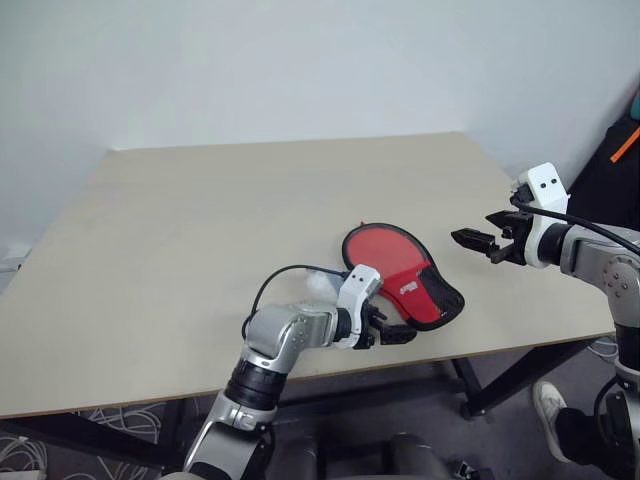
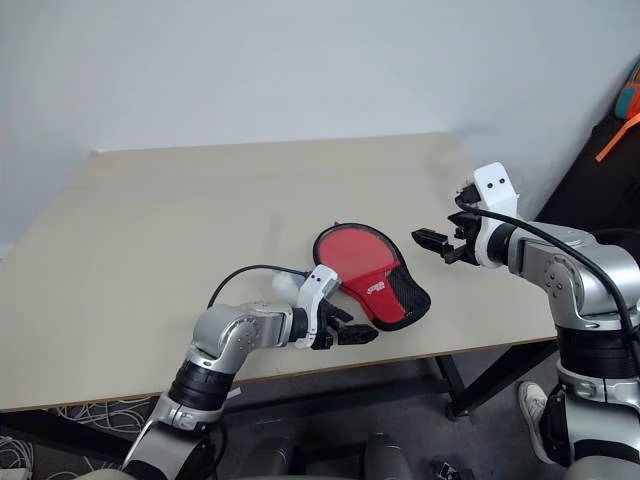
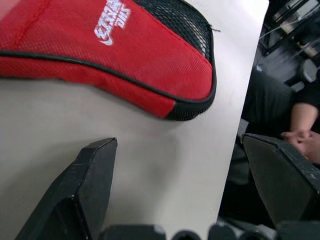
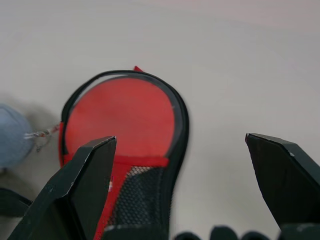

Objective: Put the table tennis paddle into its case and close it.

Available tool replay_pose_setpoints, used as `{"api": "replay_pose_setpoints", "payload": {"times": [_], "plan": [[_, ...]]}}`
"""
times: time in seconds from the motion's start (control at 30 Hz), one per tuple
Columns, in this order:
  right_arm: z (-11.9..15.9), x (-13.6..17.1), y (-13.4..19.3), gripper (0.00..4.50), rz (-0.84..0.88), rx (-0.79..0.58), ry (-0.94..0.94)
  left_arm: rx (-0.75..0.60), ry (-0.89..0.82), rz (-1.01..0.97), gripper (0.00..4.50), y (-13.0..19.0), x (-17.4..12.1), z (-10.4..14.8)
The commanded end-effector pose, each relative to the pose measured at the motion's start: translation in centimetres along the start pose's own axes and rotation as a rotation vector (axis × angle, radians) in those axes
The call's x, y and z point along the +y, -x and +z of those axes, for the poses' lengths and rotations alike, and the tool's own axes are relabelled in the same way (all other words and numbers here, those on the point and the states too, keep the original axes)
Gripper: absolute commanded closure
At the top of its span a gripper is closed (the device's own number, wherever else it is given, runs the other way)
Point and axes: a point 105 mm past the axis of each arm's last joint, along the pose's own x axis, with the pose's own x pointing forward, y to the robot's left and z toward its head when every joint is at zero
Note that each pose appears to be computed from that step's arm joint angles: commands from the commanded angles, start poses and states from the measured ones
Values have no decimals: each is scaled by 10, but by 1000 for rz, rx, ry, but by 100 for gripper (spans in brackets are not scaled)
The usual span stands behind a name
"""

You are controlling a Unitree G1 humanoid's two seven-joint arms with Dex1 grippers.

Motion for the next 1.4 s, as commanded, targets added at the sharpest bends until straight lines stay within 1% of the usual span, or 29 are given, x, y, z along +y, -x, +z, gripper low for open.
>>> {"api": "replay_pose_setpoints", "payload": {"times": [0.03, 0.13, 0.17, 0.23, 0.47, 0.93, 1.13, 1.27, 1.4], "plan": [[20, -1, 8, 0, -21, -72, 29, 2, 64, 0, 28, -3, 1, 6], [20, 0, 8, 0, -22, -73, 26, 1, 98, 3, 28, -5, 1, 7], [20, 1, 8, 0, -21, -73, 25, 3, 116, 31, 28, -7, 5, 7], [20, 4, 9, 0, -18, -75, 23, 3, 183, 55, 28, -12, 9, 7], [19, 8, 10, 0, -16, -78, 16, -10, 341, 36, 28, -26, 7, 12], [19, 15, 7, 0, -4, -85, 6, -58, 505, -30, 28, -47, -4, 21], [20, 19, 4, 0, 5, -88, 4, -67, 541, -54, 28, -56, -8, 23], [20, 19, 3, 0, 6, -88, 2, -63, 538, -47, 28, -60, -7, 24], [21, 20, 3, 0, 9, -87, 3, -68, 507, -42, 28, -64, -10, 31]]}}
